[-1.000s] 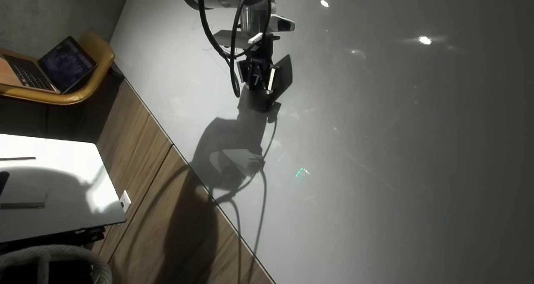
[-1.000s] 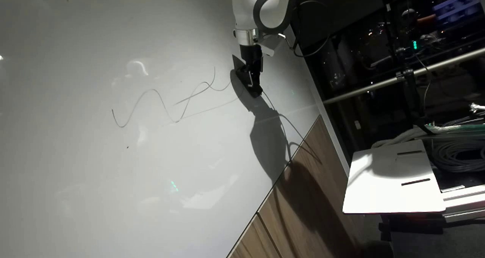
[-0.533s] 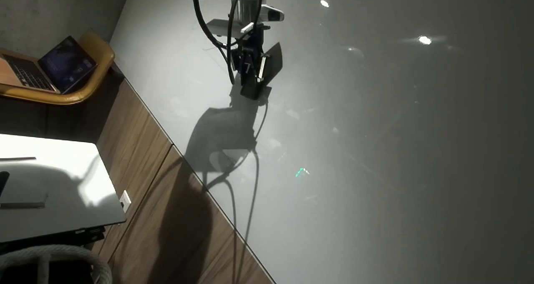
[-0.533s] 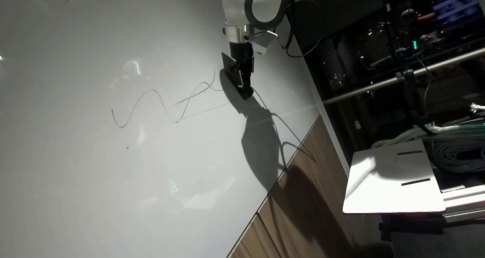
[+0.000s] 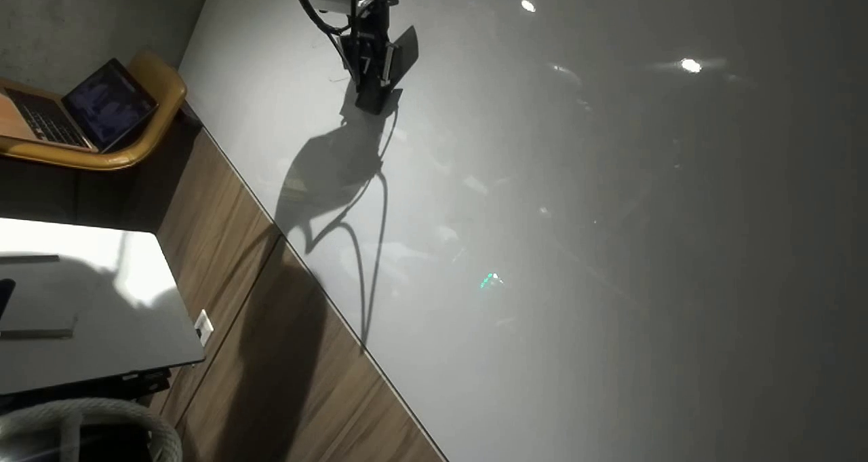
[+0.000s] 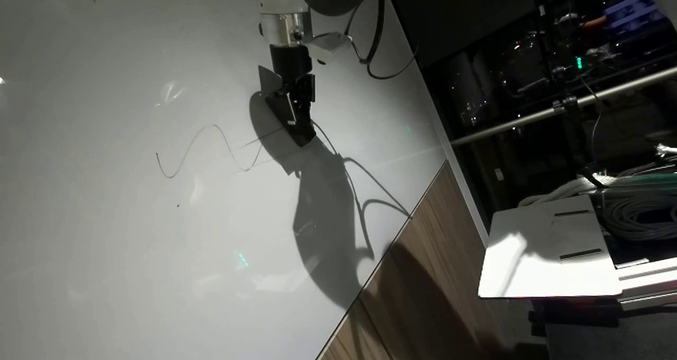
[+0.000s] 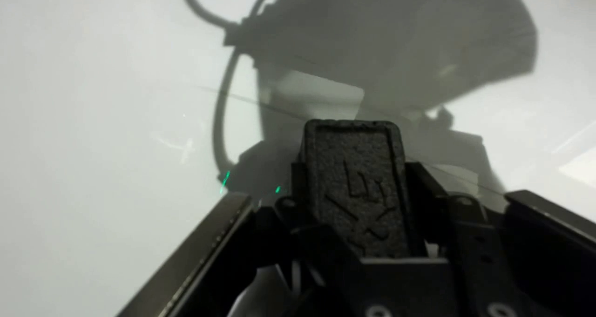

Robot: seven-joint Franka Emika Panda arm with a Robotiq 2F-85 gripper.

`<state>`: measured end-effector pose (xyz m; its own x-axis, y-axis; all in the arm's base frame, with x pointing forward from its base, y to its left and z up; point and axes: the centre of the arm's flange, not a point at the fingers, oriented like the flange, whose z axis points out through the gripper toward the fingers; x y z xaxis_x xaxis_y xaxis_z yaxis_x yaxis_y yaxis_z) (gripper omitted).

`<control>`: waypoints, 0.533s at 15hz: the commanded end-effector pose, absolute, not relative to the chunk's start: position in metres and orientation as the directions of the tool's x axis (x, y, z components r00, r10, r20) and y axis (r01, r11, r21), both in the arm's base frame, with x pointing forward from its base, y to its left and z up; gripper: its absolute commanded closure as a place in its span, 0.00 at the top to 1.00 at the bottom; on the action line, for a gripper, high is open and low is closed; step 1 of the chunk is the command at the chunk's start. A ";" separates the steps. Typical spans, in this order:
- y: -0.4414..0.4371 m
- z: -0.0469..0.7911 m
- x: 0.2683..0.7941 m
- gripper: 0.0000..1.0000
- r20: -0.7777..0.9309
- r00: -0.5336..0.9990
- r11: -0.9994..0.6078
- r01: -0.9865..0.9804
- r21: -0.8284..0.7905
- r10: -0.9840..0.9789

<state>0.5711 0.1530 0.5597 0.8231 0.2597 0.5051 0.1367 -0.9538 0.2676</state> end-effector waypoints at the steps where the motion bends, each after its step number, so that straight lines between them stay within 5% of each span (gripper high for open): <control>1: 0.217 0.582 0.614 0.30 0.557 0.772 -0.949 0.197 0.247 0.306; 8: 0.336 0.584 0.622 0.30 0.520 0.750 -0.905 0.263 0.333 0.409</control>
